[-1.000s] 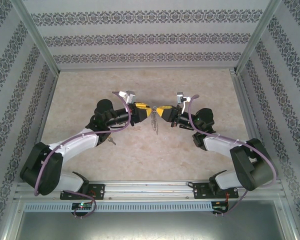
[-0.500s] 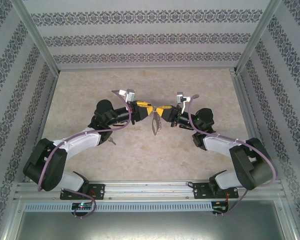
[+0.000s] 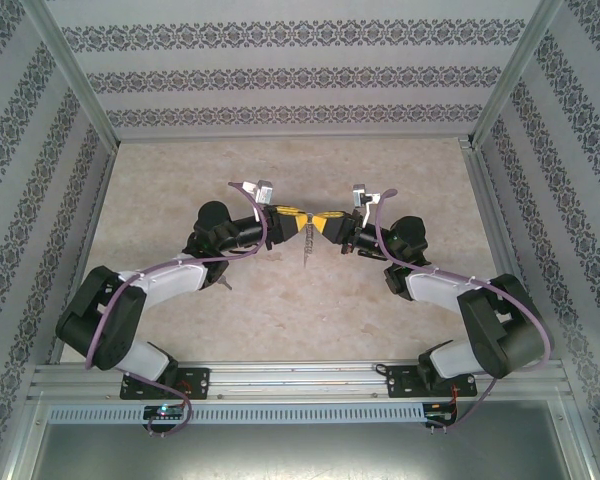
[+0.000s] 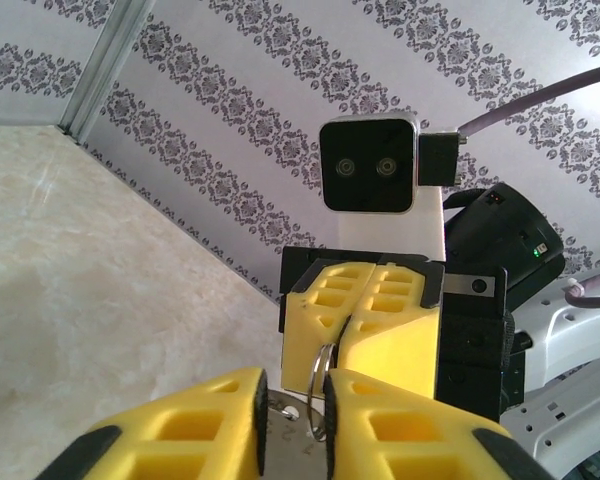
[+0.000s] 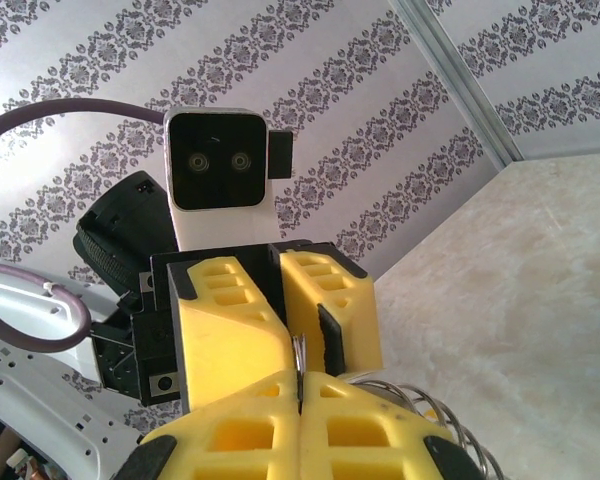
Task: Put the keys on the keyring
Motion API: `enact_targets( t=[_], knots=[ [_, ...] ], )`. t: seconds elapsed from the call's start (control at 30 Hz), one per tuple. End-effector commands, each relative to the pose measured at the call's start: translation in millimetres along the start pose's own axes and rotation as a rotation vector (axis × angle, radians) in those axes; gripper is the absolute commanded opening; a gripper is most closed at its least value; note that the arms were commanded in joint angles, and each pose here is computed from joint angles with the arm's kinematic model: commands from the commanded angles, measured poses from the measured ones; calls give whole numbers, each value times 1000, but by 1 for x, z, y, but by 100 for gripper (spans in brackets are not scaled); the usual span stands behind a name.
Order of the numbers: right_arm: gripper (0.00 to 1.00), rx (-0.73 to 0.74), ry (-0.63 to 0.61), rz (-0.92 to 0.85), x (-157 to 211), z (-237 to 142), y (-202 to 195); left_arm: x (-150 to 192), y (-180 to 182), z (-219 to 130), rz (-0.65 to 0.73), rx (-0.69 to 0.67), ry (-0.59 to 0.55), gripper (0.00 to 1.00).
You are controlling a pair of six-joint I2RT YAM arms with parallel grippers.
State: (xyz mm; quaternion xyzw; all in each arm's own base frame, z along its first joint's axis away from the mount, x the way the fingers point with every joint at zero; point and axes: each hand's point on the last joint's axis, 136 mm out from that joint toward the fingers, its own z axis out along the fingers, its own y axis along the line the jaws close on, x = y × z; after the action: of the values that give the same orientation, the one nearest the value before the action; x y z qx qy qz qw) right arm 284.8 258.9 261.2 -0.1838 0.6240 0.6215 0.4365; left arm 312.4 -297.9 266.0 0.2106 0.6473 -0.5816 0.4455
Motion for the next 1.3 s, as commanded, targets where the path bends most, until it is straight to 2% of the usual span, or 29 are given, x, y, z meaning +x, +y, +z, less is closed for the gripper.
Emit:
enact_targets(
  t=[0.0,0.3,0.43,0.53,0.57,0.6,0.67,0.73,0.8,0.9,1.03,1.13,1.27],
  knots=[
    [0,-50,-38,-65,-16,6,13,-6,-11,1,28,57,-29,19],
    [0,-49,-36,-61,-14,7,11,-3,-13,6,19,84,-14,8],
    [0,-47,-37,-59,-14,6,10,-2,-14,7,22,93,-15,0],
    [0,-40,-41,-53,-15,4,8,-2,-17,7,32,103,-17,0],
    [3,-30,-47,-46,-16,3,6,-3,-17,7,38,102,-19,0],
    [16,-19,-52,-38,-18,0,3,-3,-18,7,47,100,-17,0],
    [51,15,-75,-20,-23,-9,-5,-3,-18,6,76,91,-5,0],
    [66,50,-92,-3,-26,-19,-13,-3,-19,5,115,78,8,0],
    [75,84,-101,9,-27,-28,-19,-2,-21,5,153,68,40,0],
    [80,163,-108,32,-27,-40,-33,-1,-24,6,218,62,96,0],
    [85,342,-142,59,-21,-61,-61,5,-22,6,293,44,192,0],
    [97,491,-199,54,-20,-80,-78,12,-19,6,328,33,274,0],
    [98,576,-136,11,-10,-90,-82,19,-19,5,363,45,354,0]
  ],
)
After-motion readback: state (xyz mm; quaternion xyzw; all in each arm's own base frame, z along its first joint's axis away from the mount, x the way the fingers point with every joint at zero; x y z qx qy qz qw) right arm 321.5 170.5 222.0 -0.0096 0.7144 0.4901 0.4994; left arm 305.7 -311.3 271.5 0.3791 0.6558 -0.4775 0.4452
